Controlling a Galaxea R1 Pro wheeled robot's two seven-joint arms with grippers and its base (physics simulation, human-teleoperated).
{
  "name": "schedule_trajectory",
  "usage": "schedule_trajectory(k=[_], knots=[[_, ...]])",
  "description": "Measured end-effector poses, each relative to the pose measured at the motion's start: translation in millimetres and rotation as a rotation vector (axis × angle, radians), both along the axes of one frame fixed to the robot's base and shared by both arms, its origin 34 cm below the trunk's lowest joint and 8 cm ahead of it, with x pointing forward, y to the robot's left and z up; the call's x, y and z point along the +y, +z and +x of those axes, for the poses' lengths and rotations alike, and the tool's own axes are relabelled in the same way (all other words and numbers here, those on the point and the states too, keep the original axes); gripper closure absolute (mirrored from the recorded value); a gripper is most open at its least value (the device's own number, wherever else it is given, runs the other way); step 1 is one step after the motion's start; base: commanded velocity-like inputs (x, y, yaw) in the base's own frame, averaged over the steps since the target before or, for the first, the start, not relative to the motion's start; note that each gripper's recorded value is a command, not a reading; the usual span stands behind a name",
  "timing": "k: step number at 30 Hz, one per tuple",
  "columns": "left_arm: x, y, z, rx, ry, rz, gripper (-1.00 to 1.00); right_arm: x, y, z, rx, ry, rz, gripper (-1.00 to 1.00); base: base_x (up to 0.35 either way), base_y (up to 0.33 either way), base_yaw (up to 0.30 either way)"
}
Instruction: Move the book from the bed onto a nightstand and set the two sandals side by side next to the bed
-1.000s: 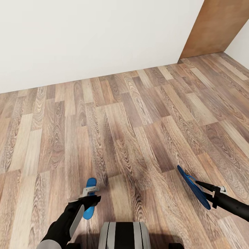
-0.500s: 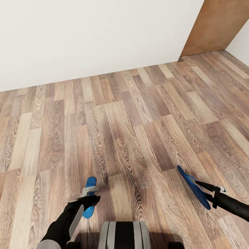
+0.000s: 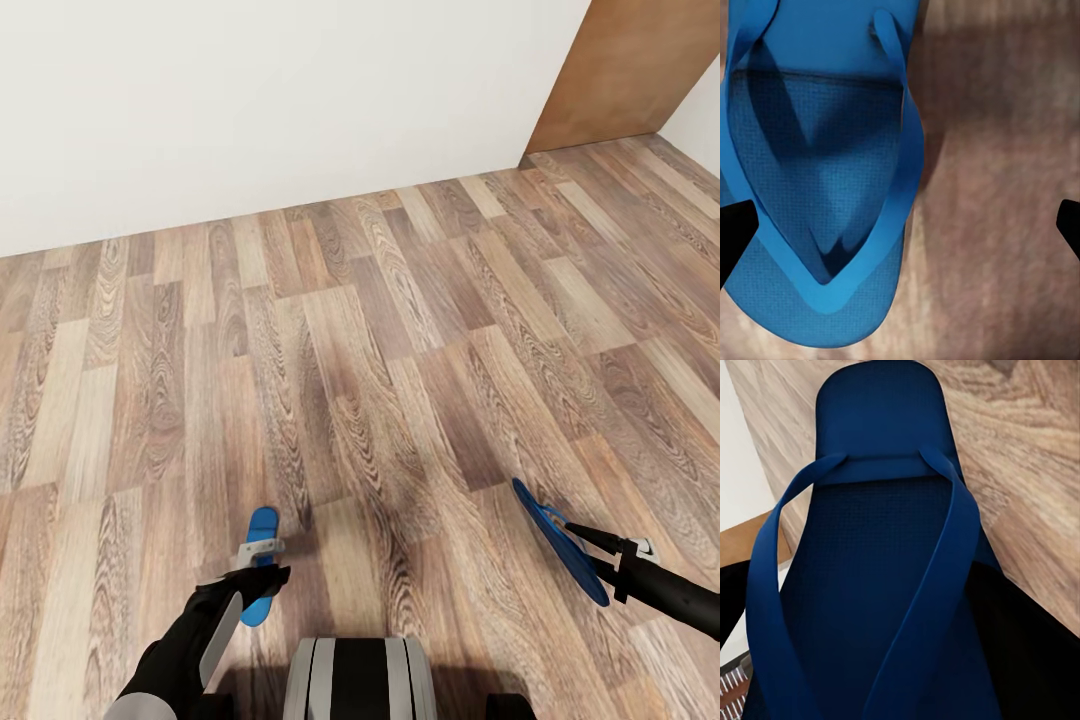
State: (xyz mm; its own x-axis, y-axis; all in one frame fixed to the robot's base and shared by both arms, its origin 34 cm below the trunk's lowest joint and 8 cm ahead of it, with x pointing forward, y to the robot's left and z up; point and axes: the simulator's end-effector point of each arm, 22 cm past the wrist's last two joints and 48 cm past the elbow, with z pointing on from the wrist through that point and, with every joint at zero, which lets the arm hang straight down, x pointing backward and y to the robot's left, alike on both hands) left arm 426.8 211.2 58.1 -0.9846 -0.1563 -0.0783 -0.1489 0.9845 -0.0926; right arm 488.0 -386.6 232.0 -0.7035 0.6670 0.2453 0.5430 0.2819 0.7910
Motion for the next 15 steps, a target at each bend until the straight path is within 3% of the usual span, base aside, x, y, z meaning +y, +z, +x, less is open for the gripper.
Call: schedule_trajectory(k=[8,15], knots=[[0.2,0.0,0.0,0.0,0.002,0.0,-1.0,0.4,0.1,0.1,0.0,0.0,0.001,1.0,0.0,0.12,0.0],[0.5,0.0,0.0,0.0,0.0,0.001,-1.0,0.2,0.0,0.0,0.0,0.0,0.001,1.0,0.0,0.023,0.0]])
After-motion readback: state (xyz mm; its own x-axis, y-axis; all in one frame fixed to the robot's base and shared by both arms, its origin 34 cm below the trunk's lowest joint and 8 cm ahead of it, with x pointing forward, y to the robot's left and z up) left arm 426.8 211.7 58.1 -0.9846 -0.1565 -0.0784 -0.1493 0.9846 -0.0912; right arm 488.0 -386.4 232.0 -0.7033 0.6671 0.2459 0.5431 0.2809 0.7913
